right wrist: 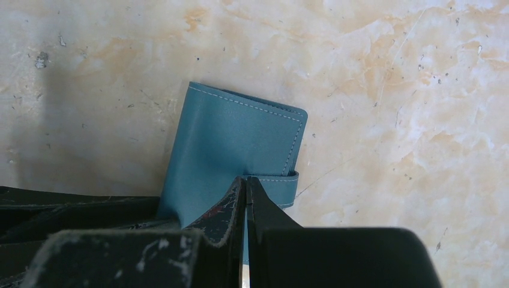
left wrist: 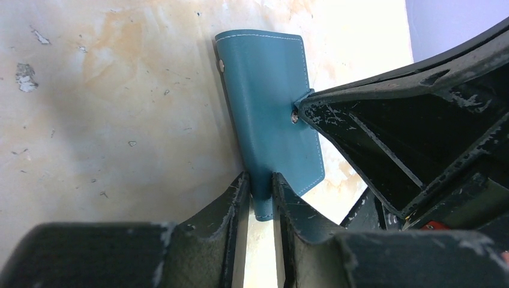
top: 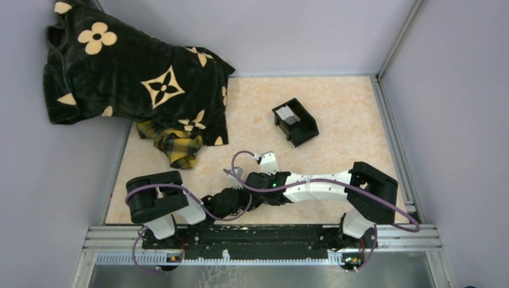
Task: Put the credit cards into the card holder
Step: Close the card holder at the center of the board.
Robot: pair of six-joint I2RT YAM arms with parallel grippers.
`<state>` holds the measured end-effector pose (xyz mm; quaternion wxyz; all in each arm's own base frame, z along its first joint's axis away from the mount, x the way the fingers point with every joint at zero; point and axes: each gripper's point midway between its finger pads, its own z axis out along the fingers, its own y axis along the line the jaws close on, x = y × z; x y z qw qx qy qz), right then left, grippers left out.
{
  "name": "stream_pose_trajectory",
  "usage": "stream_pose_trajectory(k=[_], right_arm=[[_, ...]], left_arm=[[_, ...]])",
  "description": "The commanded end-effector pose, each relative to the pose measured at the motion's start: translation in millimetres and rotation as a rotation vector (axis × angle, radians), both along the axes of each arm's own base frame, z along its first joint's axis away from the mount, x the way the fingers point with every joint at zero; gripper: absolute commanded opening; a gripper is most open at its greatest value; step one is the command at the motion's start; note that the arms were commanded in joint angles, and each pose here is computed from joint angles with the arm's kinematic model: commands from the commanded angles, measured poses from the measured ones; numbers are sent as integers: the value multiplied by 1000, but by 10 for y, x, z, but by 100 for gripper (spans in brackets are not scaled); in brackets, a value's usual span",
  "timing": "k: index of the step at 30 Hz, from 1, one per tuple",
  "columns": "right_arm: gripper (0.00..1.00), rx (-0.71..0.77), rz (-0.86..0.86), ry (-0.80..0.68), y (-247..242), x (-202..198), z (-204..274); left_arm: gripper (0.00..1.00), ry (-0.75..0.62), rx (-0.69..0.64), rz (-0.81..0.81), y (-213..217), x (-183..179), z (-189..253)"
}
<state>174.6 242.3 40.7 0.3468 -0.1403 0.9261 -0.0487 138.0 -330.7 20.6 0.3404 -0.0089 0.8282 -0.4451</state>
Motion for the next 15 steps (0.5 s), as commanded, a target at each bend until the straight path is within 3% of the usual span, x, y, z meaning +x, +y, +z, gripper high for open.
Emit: stream_pose_trajectory(k=[1, 15], right_arm=[[0, 60, 20, -24, 254, 12, 146], [0, 53, 21, -18, 251, -30, 107]], left_arm=[[27, 92, 247, -51, 401, -254, -634], [27, 93, 240, -52, 383, -257, -627]])
